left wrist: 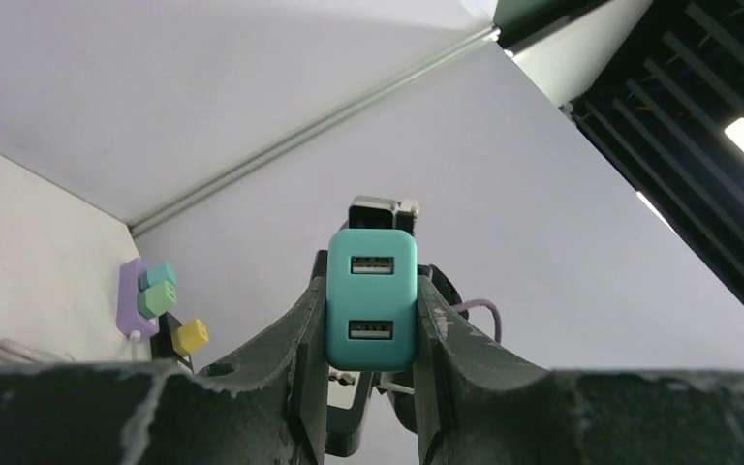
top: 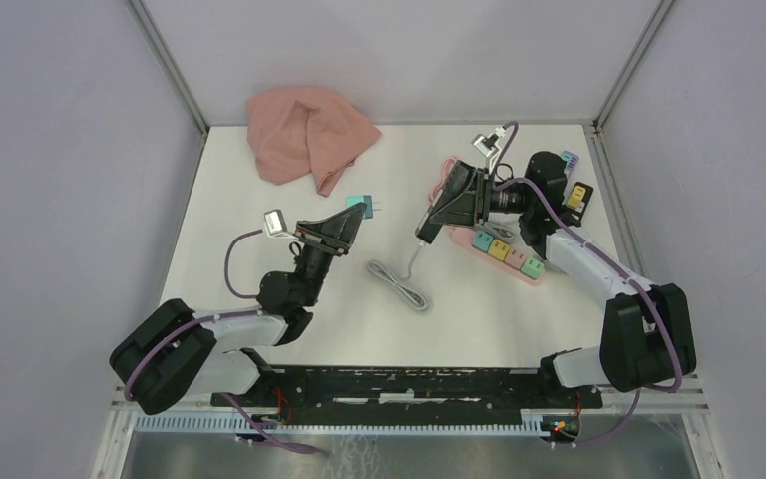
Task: Pull the plug off the socket
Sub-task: Plug into the socket.
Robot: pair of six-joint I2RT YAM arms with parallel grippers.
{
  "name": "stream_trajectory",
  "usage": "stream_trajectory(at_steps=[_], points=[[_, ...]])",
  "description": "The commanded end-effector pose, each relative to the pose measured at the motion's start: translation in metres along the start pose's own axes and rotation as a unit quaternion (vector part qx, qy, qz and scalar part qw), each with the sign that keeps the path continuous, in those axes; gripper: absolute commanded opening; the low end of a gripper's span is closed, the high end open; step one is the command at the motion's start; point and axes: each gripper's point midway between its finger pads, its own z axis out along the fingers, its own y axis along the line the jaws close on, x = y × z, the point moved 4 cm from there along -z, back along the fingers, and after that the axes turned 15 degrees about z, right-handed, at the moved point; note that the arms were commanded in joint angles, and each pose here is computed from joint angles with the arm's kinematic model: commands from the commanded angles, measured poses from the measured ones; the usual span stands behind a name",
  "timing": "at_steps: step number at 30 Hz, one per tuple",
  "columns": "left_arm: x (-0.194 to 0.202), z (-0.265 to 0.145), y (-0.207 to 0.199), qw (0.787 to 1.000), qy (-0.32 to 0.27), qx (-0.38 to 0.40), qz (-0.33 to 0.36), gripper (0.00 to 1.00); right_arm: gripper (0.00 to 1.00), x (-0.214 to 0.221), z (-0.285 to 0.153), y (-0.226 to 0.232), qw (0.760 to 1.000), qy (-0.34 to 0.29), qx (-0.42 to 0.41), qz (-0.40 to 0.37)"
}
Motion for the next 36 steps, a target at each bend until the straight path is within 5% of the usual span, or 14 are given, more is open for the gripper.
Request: stream_trajectory(at_steps=[1, 8, 12, 19, 26, 36], points=[[-0.039, 0.005, -0.021, 0.993, -0.105, 0.037, -0.041, 0.03, 0.0, -0.011, -0.002, 0.027, 0.996, -0.006, -0.027, -0.082], [-0.028, -0.008, 0.012, 0.999, -0.046, -0.018, -0.011, 0.03, 0.0, 0.014, -0.015, 0.01, 0.987, 0.042, 0.042, -0.149], [-0.009, -0.016, 0.038, 0.99, 0.049, -0.093, 0.088, 0.03, 0.01, 0.031, -0.022, 0.005, 0.982, 0.066, 0.054, -0.169], [0.003, -0.054, 0.076, 0.918, 0.212, -0.206, 0.265, 0.03, 0.04, 0.036, -0.029, 0.001, 0.981, 0.07, 0.05, -0.176], [-0.006, -0.084, 0.104, 0.852, 0.269, -0.28, 0.353, 0.03, 0.04, 0.037, -0.03, -0.005, 0.982, 0.072, 0.048, -0.169], [-0.002, -0.092, 0.139, 0.807, 0.314, -0.334, 0.372, 0.03, 0.03, 0.037, -0.032, -0.01, 0.982, 0.071, 0.05, -0.165]])
